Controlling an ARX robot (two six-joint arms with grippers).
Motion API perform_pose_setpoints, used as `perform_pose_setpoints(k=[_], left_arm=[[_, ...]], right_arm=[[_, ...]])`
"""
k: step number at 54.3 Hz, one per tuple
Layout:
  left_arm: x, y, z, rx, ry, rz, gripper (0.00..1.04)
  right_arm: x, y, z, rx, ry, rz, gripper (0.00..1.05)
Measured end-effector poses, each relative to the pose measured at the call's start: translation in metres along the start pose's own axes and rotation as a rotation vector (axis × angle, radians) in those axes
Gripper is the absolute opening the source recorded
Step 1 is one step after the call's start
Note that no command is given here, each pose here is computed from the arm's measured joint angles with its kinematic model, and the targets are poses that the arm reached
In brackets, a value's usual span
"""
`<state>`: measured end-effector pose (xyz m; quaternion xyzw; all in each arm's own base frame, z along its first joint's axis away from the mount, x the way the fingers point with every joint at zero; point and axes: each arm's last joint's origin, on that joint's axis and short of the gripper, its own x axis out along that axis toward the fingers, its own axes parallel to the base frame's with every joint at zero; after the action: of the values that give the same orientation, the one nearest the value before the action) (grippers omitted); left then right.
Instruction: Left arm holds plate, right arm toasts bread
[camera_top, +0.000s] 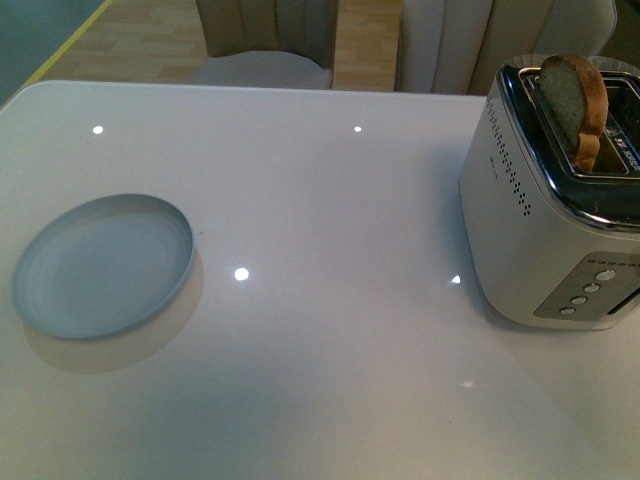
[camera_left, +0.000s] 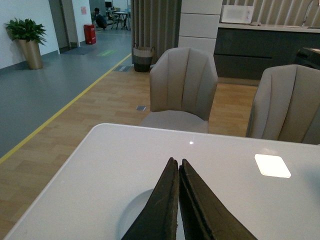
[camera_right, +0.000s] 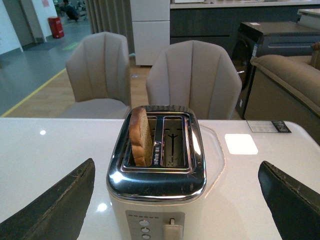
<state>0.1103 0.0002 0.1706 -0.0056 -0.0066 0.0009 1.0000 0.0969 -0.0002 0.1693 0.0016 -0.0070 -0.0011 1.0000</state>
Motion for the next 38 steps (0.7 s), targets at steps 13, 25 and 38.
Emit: perform_pose_setpoints(k=[13,25,38], left_arm=[[-0.012,0.0,-0.003,0.0,0.014,0.0,0.03],[-0.013,0.0,-0.003,0.0,0.006,0.0,0.03],[-0.013,0.0,-0.003,0.0,0.005,0.0,0.17]], right_arm=[[0.0,0.0,0.0,0.0,0.0,0.0,0.96],[0.0,0.0,0.0,0.0,0.0,0.0,0.96],[0.0,0.0,0.0,0.0,0.0,0.0,0.96]])
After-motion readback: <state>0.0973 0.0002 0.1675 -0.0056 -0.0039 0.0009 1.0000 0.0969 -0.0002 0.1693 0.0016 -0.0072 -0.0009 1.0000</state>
